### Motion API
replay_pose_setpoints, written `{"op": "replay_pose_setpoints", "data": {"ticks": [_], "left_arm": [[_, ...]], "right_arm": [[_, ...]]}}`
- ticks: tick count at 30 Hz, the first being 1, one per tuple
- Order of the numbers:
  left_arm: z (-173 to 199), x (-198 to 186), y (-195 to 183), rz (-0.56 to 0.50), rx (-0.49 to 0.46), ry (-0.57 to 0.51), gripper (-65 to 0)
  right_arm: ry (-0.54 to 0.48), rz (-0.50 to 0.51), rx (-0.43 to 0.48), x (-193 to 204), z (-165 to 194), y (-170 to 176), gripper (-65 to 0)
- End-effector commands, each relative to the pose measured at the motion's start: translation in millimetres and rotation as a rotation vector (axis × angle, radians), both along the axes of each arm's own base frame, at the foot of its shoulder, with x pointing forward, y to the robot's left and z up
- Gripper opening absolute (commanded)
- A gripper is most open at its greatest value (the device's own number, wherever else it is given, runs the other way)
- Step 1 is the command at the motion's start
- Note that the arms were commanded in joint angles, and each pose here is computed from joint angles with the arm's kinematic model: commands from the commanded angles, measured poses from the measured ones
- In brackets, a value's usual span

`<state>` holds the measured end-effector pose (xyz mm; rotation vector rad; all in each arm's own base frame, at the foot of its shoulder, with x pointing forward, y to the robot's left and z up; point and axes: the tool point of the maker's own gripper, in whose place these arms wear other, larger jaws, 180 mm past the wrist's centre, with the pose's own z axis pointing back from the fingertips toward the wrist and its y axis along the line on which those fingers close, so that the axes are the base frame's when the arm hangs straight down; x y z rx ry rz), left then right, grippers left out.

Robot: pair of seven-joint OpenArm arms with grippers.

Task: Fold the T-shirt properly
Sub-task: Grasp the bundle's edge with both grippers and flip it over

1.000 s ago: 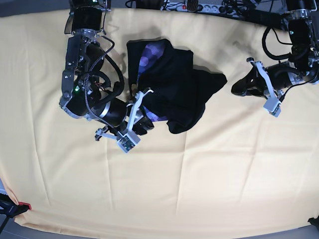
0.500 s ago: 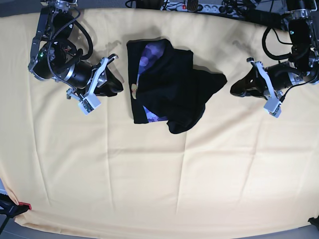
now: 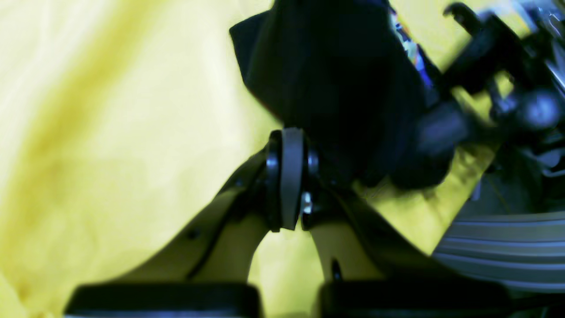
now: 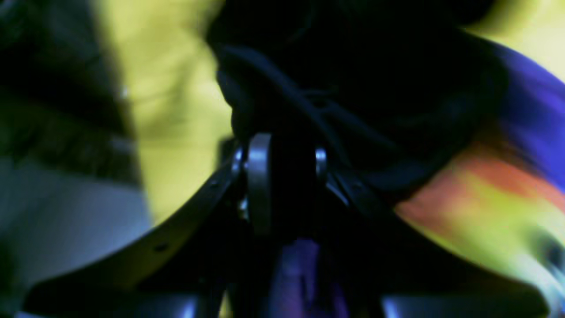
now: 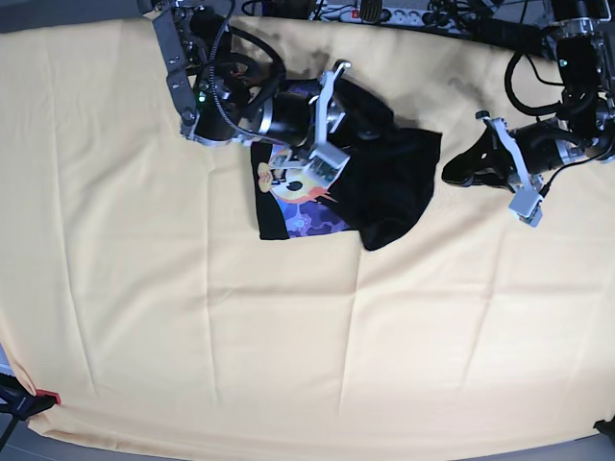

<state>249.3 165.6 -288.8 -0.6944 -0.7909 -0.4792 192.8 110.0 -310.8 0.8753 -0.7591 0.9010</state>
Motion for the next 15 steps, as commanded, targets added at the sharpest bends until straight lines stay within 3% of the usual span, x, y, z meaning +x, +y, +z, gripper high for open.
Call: {"op": "replay_pose_setpoints", "data": {"ticks": [1, 4, 7, 9, 12, 15], "left_arm": [[14.8, 5.8, 0.2, -0.005, -0.017, -0.047, -65.0], [14.7, 5.8, 0.2, -0.005, -0.017, -0.047, -65.0], [13.7, 4.9, 0.5, -0.009, -0.011, -0.042, -65.0], [14.5, 0.3, -1.2, -0.038, -0.014, -0.031, -65.0], [27.4, -19.3, -19.1, -0.179, -0.073, -0.040, -65.0], [35.5, -29.8, -30.4, -0.255, -0.042, -0.063, -65.0]], "right_arm": [[-0.040, 0.043, 0.052, -2.8, 17.2, 14.2, -65.0], [-0.120, 0.139, 0.022, -10.5, 25.9, 38.0, -65.0], [-0.245, 0.128, -0.051, 13.9, 35.5, 41.8, -65.0], [-0.301, 0.063, -0.095, 37.1, 44.5, 36.0, -65.0], [-0.390, -0.033, -0.191, 70.8, 51.1, 22.1, -65.0], [-0.461, -0.132, -0.288, 104.1, 54.1, -3.7, -65.0]]}}
